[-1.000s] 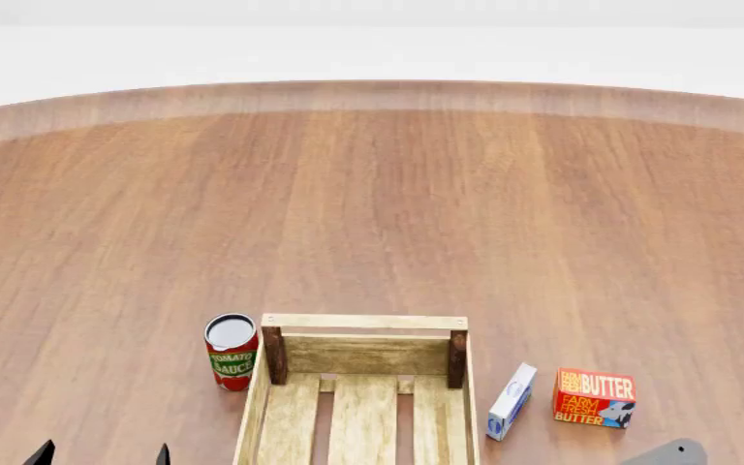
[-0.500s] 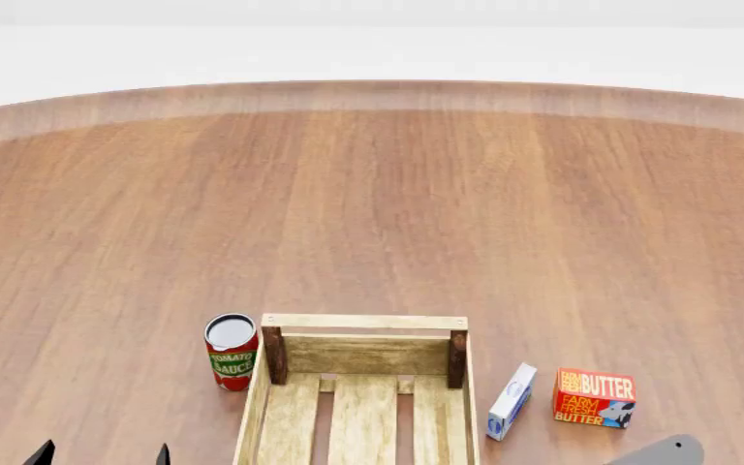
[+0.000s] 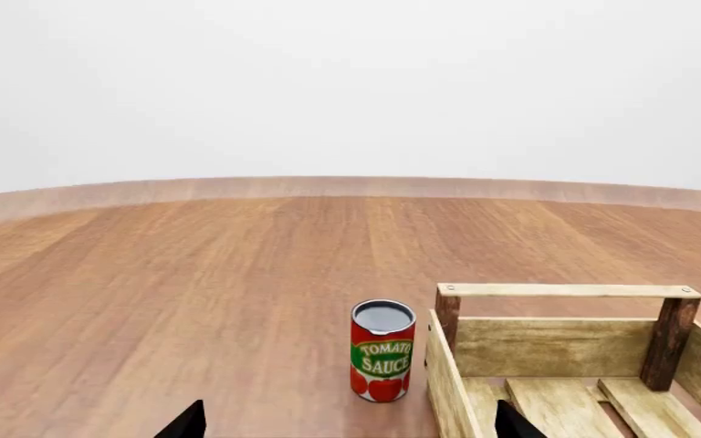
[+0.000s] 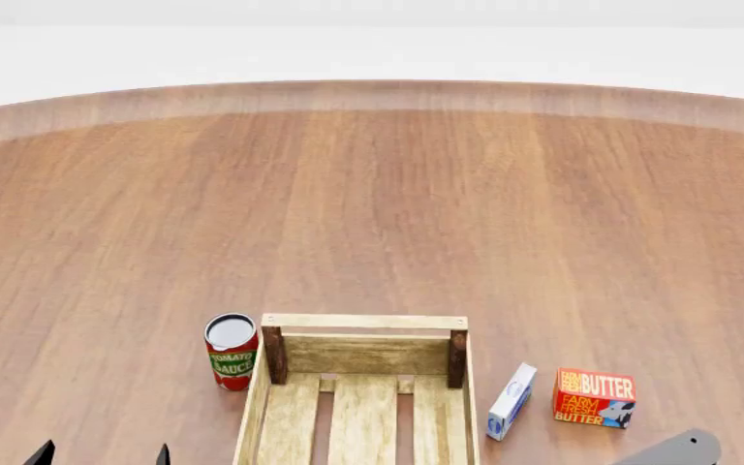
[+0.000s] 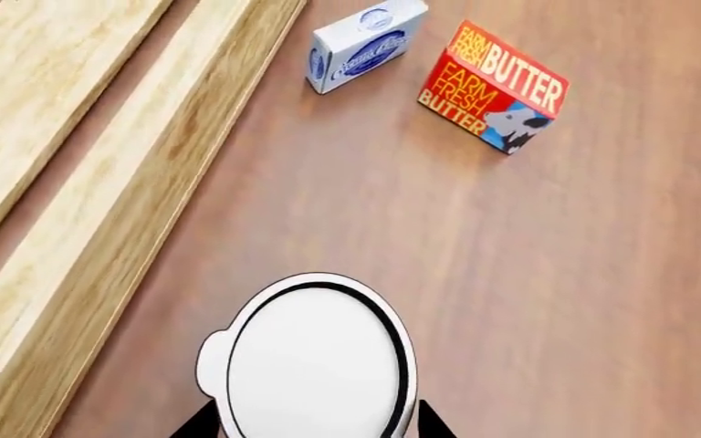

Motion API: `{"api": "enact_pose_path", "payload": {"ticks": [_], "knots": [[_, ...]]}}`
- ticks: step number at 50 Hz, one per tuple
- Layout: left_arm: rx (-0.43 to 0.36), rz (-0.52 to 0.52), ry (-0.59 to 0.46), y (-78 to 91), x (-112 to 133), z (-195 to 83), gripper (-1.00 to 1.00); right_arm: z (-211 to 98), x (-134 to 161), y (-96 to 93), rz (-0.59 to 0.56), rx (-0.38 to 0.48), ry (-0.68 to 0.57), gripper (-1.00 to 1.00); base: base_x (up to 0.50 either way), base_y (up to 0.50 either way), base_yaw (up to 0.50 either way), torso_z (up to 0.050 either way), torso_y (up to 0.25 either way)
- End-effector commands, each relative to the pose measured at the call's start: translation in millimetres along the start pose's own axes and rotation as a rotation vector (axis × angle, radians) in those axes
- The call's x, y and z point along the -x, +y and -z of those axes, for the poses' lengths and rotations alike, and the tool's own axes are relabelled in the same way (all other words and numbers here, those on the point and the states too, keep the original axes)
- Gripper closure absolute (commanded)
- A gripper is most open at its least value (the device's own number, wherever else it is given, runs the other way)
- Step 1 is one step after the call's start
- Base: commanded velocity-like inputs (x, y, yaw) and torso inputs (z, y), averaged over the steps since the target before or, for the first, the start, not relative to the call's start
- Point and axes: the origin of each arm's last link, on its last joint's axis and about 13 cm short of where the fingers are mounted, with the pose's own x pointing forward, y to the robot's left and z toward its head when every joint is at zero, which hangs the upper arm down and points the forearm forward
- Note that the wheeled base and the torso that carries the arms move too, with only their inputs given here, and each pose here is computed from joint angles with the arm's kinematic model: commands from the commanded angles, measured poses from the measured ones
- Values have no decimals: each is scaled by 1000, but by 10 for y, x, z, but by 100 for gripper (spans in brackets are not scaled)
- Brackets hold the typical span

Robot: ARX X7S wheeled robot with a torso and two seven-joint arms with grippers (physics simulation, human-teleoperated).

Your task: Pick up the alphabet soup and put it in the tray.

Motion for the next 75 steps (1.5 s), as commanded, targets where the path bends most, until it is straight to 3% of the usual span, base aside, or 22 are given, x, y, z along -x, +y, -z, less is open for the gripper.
{"api": "enact_pose_path", "payload": {"ticks": [1, 20, 37, 52, 75], "knots": [[1, 0, 1, 0, 0, 0, -100, -64, 205, -60, 11, 32, -25, 100, 0, 0, 0, 0, 0], [1, 0, 1, 0, -5, 5, -100, -253, 726, -162, -43, 112, -67, 100, 0, 0, 0, 0, 1], [2, -2, 0, 3, -18, 10, -100, -688, 1137, -292, -39, 201, -83, 100, 0, 0, 0, 0, 1], [2, 0, 0, 5, -14, 10, -100, -1083, 1223, -393, -58, 267, -123, 100, 0, 0, 0, 0, 1], [1, 1, -1, 2, -15, 12, -100, -1686, 1106, -301, -125, 403, -175, 100, 0, 0, 0, 0, 0]]}}
